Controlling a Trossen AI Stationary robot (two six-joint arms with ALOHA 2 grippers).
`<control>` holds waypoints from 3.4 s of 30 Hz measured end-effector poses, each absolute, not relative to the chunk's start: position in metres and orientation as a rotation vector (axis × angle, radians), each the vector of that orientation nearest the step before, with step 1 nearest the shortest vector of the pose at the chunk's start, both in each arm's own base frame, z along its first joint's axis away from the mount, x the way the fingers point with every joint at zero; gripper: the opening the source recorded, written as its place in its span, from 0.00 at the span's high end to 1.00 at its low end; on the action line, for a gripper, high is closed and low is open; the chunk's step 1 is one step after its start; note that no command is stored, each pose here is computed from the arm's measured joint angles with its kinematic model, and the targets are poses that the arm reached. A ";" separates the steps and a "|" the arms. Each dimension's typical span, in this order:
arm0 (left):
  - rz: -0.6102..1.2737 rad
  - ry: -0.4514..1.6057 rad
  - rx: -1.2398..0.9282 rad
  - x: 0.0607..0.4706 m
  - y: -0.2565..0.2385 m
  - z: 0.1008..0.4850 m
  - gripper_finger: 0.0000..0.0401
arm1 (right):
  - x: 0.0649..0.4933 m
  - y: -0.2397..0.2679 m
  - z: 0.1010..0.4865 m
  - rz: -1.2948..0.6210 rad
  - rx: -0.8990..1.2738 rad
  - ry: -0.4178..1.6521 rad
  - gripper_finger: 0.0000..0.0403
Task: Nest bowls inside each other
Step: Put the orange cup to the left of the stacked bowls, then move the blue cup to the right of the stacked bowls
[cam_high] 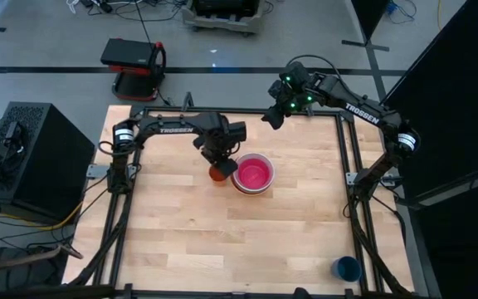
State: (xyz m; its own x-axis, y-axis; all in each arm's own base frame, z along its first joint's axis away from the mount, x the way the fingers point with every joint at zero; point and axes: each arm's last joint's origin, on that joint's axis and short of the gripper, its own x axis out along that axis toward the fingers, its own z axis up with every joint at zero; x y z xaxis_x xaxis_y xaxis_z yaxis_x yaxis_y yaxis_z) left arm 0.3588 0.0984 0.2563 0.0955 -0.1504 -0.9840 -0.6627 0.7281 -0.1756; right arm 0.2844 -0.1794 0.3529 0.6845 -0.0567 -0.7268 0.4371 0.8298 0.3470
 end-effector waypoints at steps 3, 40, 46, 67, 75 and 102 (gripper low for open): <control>0.463 1.426 -0.643 0.360 0.101 0.278 0.62 | 0.285 -0.180 0.353 -0.291 0.530 0.767 0.57; 0.153 0.585 -0.323 0.298 0.080 0.375 0.84 | 0.183 -0.041 0.416 0.225 0.407 0.588 0.91; 0.152 0.544 -0.370 0.288 0.077 0.369 0.84 | 0.172 -0.014 0.394 0.305 0.407 0.794 0.96; 0.164 0.466 -0.428 0.282 0.070 0.366 0.85 | 0.137 0.059 0.359 0.140 0.087 1.071 1.00; 0.181 0.465 -0.431 0.282 0.069 0.366 0.85 | 0.114 0.078 0.328 0.210 0.170 1.121 1.00; 0.243 0.463 -0.451 0.284 0.070 0.364 0.87 | 0.085 0.154 0.263 0.458 0.089 1.318 0.99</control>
State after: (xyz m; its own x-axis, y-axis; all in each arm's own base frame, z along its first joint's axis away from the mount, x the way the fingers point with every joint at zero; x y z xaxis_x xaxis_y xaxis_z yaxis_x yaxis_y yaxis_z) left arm 0.2843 0.0704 0.3639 0.8684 0.1241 -0.4801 -0.3249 0.8738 -0.3618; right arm 0.0847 0.1541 0.2626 0.1750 0.3719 -0.9116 -0.2730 0.9079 0.3180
